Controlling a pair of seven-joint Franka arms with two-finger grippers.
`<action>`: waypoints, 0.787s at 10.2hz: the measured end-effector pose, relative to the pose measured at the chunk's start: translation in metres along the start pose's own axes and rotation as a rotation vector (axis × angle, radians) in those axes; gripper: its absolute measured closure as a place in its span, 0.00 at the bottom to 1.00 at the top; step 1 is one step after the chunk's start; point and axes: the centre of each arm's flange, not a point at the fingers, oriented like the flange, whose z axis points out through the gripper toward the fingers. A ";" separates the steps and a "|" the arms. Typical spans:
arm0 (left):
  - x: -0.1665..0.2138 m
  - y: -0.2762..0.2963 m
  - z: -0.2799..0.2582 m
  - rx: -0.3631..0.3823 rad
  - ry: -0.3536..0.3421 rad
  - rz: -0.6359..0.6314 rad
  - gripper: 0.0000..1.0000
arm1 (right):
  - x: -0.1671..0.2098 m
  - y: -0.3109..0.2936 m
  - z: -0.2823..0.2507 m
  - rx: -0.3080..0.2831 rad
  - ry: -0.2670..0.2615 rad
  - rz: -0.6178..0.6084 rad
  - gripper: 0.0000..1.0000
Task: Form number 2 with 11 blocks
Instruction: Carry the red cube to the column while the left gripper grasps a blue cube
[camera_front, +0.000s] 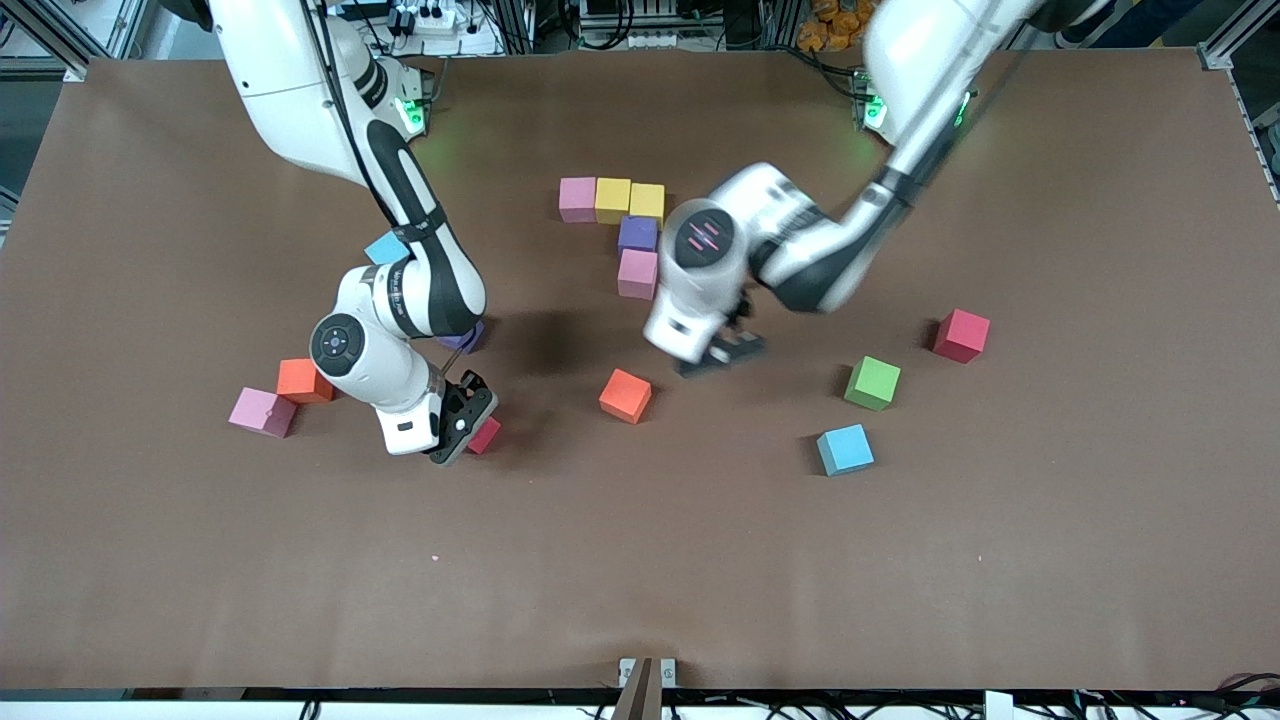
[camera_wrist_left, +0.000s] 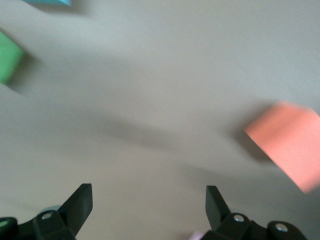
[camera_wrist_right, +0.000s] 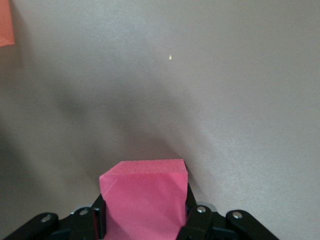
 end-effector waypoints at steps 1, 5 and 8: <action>0.038 -0.030 0.003 0.015 -0.017 -0.046 0.00 | 0.006 -0.005 -0.006 0.016 0.000 -0.025 0.43; 0.134 -0.123 0.010 0.018 0.001 -0.170 0.00 | 0.053 -0.085 -0.026 0.079 0.000 -0.170 0.43; 0.143 -0.137 0.031 0.004 0.057 -0.155 0.00 | 0.060 -0.147 -0.020 0.115 -0.026 -0.248 0.43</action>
